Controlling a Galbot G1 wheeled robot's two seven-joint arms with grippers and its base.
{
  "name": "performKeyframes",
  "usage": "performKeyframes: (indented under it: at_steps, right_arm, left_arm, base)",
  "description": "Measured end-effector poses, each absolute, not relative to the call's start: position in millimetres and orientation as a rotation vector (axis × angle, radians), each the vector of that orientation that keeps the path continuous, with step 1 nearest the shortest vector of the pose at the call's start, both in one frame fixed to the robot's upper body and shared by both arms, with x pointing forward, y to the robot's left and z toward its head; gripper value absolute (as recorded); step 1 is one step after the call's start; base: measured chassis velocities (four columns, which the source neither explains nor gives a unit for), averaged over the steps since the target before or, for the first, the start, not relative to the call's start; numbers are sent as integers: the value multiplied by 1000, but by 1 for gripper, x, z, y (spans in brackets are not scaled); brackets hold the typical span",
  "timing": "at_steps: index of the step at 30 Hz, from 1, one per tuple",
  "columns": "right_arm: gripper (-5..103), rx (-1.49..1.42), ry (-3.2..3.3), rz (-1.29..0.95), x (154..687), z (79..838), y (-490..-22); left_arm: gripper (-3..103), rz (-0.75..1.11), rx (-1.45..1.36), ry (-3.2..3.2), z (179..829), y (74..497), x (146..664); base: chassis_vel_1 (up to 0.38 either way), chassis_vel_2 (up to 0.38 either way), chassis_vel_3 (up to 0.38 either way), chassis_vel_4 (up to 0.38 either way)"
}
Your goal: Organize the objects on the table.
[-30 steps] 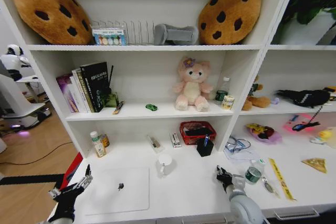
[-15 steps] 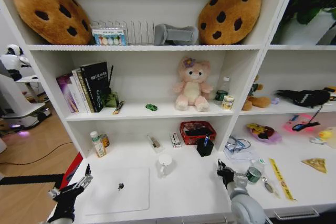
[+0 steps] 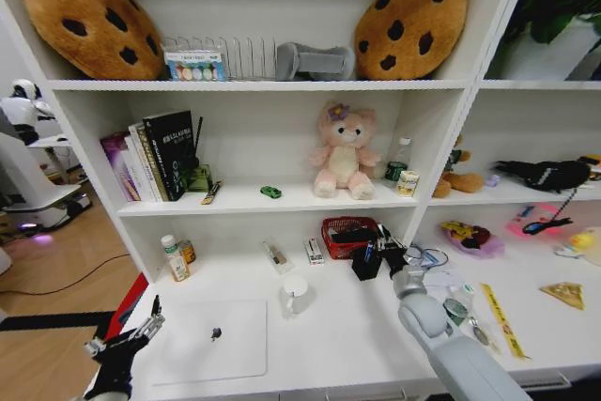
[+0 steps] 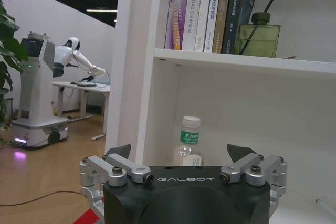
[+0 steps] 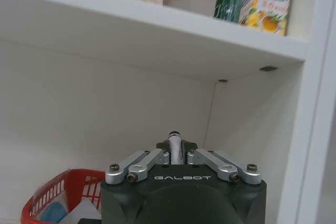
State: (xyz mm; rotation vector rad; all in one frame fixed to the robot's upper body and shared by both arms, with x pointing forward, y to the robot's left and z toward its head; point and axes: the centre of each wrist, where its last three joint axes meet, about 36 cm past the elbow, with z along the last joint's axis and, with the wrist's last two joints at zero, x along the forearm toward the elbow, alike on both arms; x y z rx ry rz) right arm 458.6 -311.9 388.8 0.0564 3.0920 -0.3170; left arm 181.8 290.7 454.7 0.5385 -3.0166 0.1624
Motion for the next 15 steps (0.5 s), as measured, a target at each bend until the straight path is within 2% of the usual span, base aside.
performKeyframes:
  at_steps: [13, 15]
  right_arm:
    - [10, 16, 3152, -292, 497, 348, -283]
    - [7, 14, 3153, -291, 496, 349, -282]
  left_arm:
    - [100, 150, 555, -3007, 458, 293, 184]
    - [100, 151, 557, -3005, 458, 292, 184]
  base:
    - [0, 0, 0, 0]
    - [0, 0, 0, 0]
